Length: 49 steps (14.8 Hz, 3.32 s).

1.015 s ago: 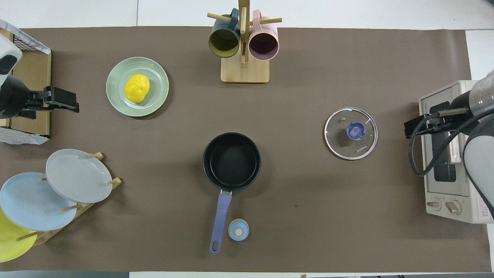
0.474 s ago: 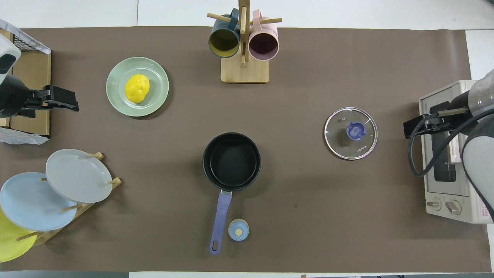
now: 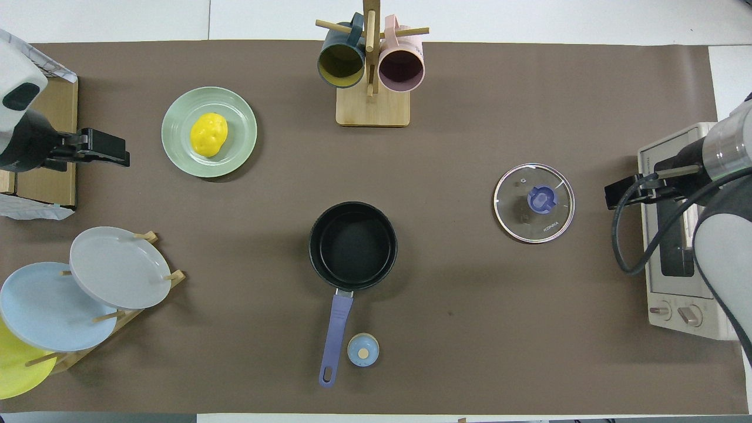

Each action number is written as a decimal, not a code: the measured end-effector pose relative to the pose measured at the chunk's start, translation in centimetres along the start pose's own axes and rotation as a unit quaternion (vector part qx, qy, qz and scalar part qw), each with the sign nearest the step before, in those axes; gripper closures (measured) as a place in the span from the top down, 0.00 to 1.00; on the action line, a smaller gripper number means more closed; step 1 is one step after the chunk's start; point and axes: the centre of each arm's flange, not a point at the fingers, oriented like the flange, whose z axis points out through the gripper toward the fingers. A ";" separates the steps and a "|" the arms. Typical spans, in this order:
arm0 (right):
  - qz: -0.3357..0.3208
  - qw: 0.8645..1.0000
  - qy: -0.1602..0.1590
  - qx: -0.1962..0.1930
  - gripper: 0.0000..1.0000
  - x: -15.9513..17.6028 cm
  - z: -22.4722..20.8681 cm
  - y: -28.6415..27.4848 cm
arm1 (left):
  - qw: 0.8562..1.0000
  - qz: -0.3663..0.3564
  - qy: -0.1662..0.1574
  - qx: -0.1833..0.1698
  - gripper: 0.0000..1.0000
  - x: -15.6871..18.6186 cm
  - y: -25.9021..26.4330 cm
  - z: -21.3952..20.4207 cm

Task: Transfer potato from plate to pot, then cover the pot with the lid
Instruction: 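Reach the left gripper to the yellow potato while the right gripper reaches the lid, then close the left gripper on the potato while the right gripper grasps the lid knob, then carry the potato with the left gripper over the black saucepan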

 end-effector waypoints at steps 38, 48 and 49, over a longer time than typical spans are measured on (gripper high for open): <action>-0.078 0.996 0.049 0.011 0.93 3.8 27.4 -1.2 | 0.988 0.152 0.019 0.015 1.00 12.6 4.1 23.9; -0.079 0.996 0.039 0.012 0.85 4.0 27.0 -1.2 | 0.985 0.172 0.018 0.025 1.00 12.3 5.0 27.3; -0.079 0.996 0.039 0.012 0.85 4.0 27.0 -1.2 | 0.984 0.173 0.018 0.025 1.00 12.3 5.0 27.4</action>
